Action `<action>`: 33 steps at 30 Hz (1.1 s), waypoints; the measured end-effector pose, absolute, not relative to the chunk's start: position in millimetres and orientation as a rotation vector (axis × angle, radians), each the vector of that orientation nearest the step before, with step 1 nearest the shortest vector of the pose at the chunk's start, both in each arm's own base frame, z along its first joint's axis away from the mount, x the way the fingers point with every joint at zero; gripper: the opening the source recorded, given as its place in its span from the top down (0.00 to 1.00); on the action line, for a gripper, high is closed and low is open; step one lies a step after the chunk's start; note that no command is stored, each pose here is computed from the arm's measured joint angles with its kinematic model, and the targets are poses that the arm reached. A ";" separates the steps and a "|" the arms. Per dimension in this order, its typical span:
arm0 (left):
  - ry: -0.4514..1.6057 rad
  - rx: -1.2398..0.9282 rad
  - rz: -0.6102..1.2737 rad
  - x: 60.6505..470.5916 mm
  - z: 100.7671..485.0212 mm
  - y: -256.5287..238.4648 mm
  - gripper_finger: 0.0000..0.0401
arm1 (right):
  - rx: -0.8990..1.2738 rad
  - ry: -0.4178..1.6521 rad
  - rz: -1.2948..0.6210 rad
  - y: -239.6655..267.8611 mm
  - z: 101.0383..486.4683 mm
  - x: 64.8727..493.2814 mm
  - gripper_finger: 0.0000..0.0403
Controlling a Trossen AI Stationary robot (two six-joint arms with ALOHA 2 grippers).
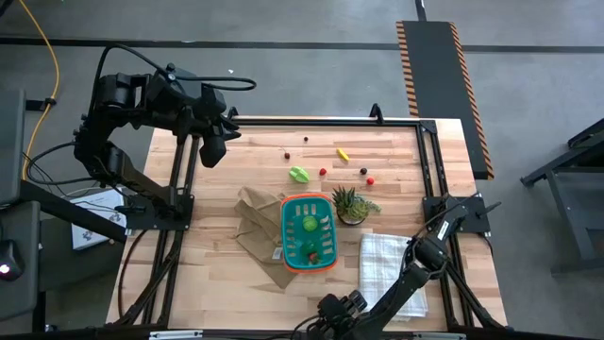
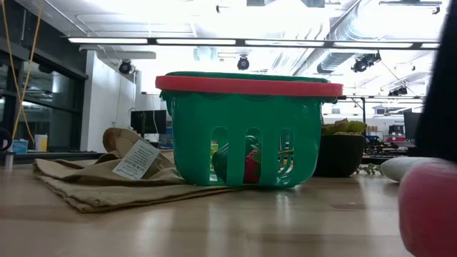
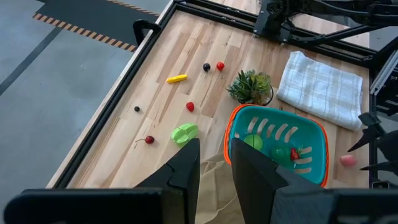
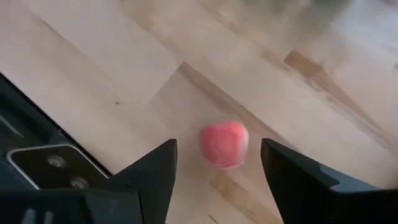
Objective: Pick and placing Produce into tupperware
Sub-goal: Put the pink peach into the green basket
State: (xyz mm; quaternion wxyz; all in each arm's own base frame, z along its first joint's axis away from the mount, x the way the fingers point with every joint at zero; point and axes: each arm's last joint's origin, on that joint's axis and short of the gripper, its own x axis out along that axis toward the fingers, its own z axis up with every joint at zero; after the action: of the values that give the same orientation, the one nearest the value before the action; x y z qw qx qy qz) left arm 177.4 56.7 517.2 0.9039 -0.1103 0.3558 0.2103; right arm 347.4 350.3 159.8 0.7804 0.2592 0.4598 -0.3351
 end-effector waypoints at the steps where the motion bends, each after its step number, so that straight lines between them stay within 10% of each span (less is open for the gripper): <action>1: 0.735 -0.228 0.435 177.4 517.2 56.7 0.80 | 0.560 0.995 -0.723 350.8 158.4 347.0 0.45; 33: 0.731 -0.246 0.441 177.4 517.2 56.7 0.80 | 0.521 0.983 -0.731 345.0 152.9 350.9 0.45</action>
State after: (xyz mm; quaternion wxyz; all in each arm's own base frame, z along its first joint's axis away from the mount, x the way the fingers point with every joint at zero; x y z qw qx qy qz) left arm 177.4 56.7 517.2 0.9029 -0.1188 0.3538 0.2134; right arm 350.9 345.0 152.9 0.7864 0.2418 0.4560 -0.3393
